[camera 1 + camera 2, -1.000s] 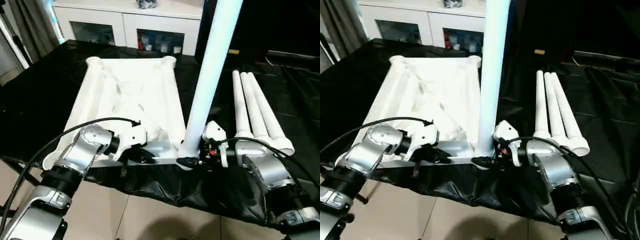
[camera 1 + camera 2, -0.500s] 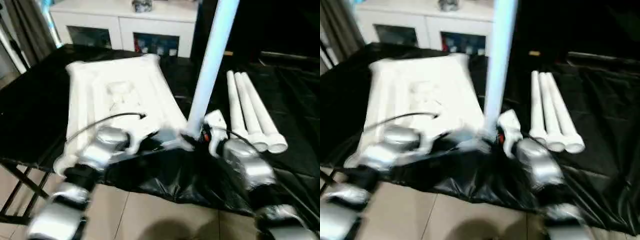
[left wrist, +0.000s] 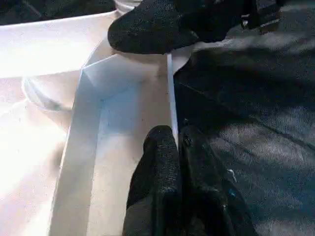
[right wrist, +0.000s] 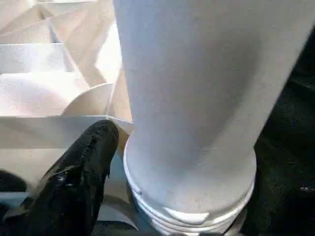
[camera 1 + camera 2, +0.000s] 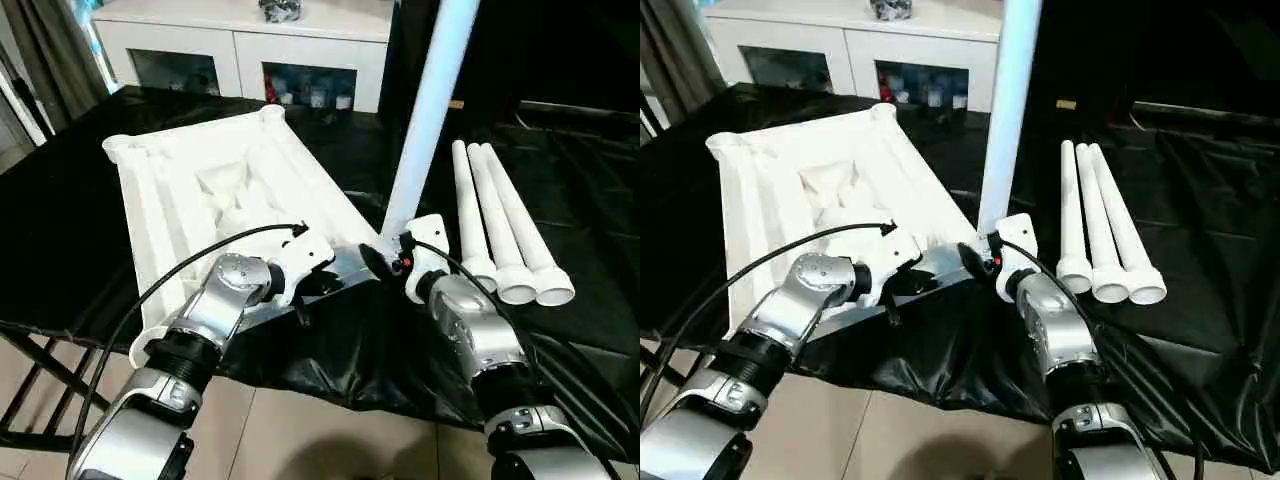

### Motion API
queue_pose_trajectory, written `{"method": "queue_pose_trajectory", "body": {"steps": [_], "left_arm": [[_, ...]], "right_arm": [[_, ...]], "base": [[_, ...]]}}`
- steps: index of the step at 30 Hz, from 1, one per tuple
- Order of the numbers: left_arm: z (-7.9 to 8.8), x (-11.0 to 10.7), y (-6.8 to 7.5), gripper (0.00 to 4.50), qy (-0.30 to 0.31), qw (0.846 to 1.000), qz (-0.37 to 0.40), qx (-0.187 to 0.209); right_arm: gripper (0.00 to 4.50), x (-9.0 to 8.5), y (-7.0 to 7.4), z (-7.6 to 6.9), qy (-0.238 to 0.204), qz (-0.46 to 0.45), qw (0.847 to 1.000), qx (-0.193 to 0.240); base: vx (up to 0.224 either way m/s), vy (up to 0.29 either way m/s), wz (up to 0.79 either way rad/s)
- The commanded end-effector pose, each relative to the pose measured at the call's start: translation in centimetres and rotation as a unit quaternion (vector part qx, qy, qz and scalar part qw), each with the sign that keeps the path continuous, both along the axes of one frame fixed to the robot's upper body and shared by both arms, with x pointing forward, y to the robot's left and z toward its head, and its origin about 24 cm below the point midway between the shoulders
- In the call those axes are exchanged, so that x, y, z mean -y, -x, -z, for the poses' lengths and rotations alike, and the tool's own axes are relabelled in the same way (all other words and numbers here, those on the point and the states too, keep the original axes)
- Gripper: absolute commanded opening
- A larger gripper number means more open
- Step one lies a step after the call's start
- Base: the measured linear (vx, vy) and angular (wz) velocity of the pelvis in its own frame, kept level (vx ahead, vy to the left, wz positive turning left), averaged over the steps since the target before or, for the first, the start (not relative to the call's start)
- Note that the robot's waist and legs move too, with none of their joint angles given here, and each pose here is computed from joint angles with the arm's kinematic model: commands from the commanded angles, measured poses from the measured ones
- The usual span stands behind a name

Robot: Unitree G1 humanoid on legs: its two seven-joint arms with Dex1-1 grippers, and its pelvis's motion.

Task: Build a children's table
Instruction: Rotate leg to tighten

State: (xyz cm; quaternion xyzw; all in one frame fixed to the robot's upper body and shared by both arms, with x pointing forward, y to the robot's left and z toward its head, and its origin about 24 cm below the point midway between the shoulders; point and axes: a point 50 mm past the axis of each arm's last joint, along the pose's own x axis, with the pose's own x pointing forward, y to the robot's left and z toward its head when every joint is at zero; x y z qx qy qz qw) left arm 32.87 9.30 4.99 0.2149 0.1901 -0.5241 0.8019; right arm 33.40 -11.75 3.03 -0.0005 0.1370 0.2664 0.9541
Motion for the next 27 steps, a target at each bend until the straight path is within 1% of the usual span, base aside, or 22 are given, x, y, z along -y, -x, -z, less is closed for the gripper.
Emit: {"method": "queue_pose_trajectory", "body": {"steps": [1,2,5,6,9,10,11,12,13,14,15,16,17,18,19,21,23,24,25,27], "left_arm": [[-1.0,1.7,0.8,0.00,0.016,0.996,0.081,0.018],[-1.0,1.6,0.9,0.00,0.016,0.996,0.083,0.017],[-1.0,0.3,1.3,0.00,0.008,0.993,0.116,0.003],[-1.0,0.3,1.3,0.00,0.008,0.993,0.117,0.003],[-1.0,-0.5,1.6,0.00,0.005,0.990,0.143,-0.008],[-1.0,-0.5,1.6,0.00,0.005,0.990,0.143,-0.008],[-1.0,-0.9,1.7,0.00,0.004,0.988,0.153,-0.018],[-1.1,-1.4,1.8,0.00,0.000,0.986,0.165,-0.029],[-1.1,-1.7,1.8,0.00,-0.001,0.985,0.171,-0.035],[-1.1,-1.7,1.8,0.00,-0.001,0.985,0.171,-0.035],[-1.2,-2.0,1.8,0.00,-0.004,0.983,0.177,-0.042],[-1.2,-2.2,1.9,0.00,-0.006,0.982,0.182,-0.046],[-1.2,-2.4,1.9,0.00,-0.011,0.981,0.187,-0.050],[-1.2,-2.4,1.9,0.00,-0.012,0.981,0.187,-0.051],[-1.2,-2.5,1.9,0.00,-0.012,0.981,0.188,-0.051],[-1.1,-2.7,1.8,0.00,-0.019,0.980,0.192,-0.055],[-1.1,-2.7,1.8,0.00,-0.020,0.980,0.192,-0.055],[-1.2,-2.8,1.7,0.00,-0.022,0.980,0.189,-0.053],[-1.3,-2.8,1.6,0.00,-0.021,0.981,0.186,-0.052],[-1.3,-2.5,1.4,0.00,-0.013,0.984,0.171,-0.046]], "right_arm": [[3.99,-2.8,1.0,0.2,-0.010,-0.111,0.994,-0.008],[3.99,-2.7,1.1,0.2,-0.009,-0.114,0.993,-0.007],[3.99,-1.4,1.5,-0.2,0.012,-0.178,0.984,-0.001],[3.99,-1.4,1.5,-0.2,0.012,-0.179,0.984,-0.001],[3.99,-0.6,1.9,-0.5,0.021,-0.224,0.974,-0.004],[3.99,-0.6,1.9,-0.5,0.021,-0.224,0.974,-0.004],[3.99,-0.2,2.2,-0.6,0.020,-0.254,0.967,-0.010],[3.99,0.2,2.8,-0.8,0.021,-0.296,0.955,-0.020],[3.84,0.4,3.0,-0.9,0.022,-0.317,0.948,-0.025],[3.74,0.4,3.0,-0.9,0.022,-0.317,0.948,-0.025],[3.74,0.6,3.4,-1.0,0.023,-0.342,0.939,-0.032],[3.64,0.7,3.6,-1.0,0.023,-0.359,0.932,-0.038],[3.64,0.8,3.8,-1.0,0.021,-0.376,0.925,-0.044],[3.44,0.8,3.9,-1.0,0.021,-0.378,0.924,-0.044],[3.34,0.8,3.9,-1.0,0.021,-0.379,0.924,-0.045],[3.30,0.8,4.0,-1.0,0.019,-0.390,0.919,-0.050],[3.23,0.8,4.0,-1.0,0.020,-0.391,0.919,-0.051],[2.93,0.6,4.0,-0.9,0.019,-0.392,0.918,-0.053],[2.93,0.5,4.0,-0.9,0.018,-0.390,0.919,-0.054],[2.82,0.3,4.0,-0.6,0.014,-0.373,0.926,-0.053]], "base": [[0.000,0.000,0.00],[0.000,0.000,0.00],[0.000,0.000,0.00],[0.000,0.000,0.00],[0.000,0.000,0.00],[0.000,0.000,0.00],[0.000,0.000,0.00],[0.000,0.000,0.00],[0.000,0.000,0.00],[0.000,0.000,0.00],[0.000,0.000,0.00],[0.000,0.000,0.00],[0.000,0.000,0.00],[0.000,0.000,0.00],[0.000,0.000,0.00],[0.000,0.000,0.00],[0.000,0.000,0.00],[0.000,0.000,0.00],[0.000,0.000,0.00],[0.000,0.000,0.00]]}}
